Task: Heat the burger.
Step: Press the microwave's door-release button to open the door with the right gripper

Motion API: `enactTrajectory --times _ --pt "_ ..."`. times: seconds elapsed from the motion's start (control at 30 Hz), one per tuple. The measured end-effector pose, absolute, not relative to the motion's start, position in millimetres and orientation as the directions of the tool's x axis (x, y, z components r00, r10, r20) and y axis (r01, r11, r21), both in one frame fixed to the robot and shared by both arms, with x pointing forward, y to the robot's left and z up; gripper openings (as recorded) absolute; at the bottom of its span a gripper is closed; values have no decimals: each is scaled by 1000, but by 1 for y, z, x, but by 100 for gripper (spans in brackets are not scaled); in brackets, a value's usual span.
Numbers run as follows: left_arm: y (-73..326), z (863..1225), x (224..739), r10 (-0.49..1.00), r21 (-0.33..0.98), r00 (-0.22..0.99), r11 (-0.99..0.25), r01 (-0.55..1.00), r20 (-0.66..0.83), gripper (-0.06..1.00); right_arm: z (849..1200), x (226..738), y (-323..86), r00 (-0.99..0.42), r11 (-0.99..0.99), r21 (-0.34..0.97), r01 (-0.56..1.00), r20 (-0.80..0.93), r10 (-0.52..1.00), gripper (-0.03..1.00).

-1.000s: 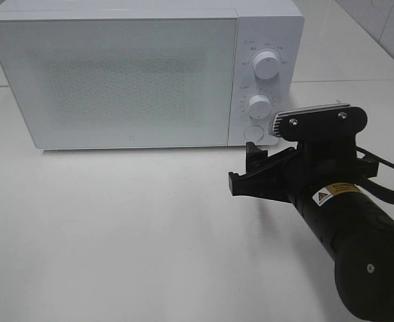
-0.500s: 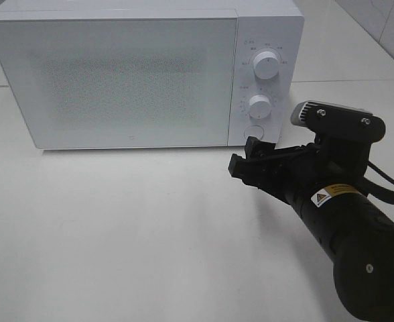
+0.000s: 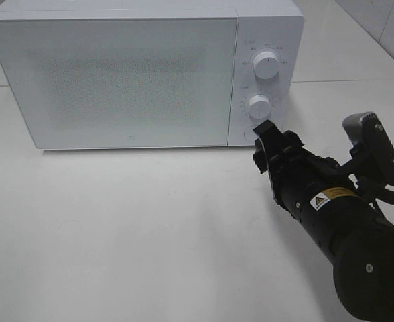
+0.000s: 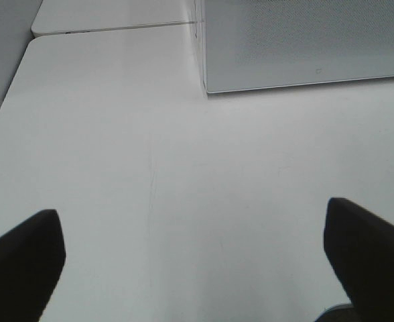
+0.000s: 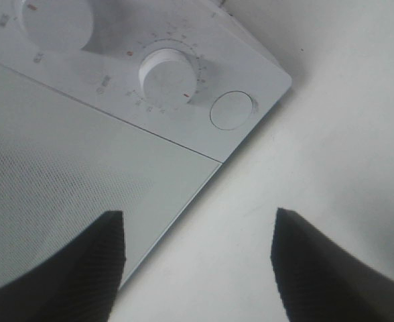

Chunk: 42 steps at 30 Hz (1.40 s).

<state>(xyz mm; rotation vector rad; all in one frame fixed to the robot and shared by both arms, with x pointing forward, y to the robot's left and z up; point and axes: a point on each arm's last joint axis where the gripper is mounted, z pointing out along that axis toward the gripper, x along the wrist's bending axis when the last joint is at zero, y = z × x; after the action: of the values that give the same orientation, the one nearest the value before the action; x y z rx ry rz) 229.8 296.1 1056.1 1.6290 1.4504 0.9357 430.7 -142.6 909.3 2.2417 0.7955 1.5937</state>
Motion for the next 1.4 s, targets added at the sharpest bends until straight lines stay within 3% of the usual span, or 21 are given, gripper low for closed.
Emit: enactTrajectory --times 0.17,0.37,0.43,0.47,0.53,0.63,1.4 --pt "296 1056 230 995 891 91 -77 447 41 98 905 429 -145 361 -936 296 191 865 347 49" --pt "296 1056 230 995 891 91 -77 447 41 98 904 429 -145 394 -975 173 141 893 216 38" --pt "296 1056 230 995 891 91 -77 447 41 98 904 429 -145 404 -988 109 113 903 146 21" --pt "296 1056 230 995 891 91 -77 447 41 98 904 429 -145 404 -988 109 113 903 146 21" --pt "296 1056 230 995 891 91 -77 447 41 98 904 429 -145 411 -995 54 89 908 85 8" --pt "296 1056 230 995 891 91 -77 447 41 98 904 429 -145 413 -997 22 74 909 51 1" --pt "296 1056 230 995 891 91 -77 447 41 98 914 460 -152 359 -997 16 75 932 42 1"
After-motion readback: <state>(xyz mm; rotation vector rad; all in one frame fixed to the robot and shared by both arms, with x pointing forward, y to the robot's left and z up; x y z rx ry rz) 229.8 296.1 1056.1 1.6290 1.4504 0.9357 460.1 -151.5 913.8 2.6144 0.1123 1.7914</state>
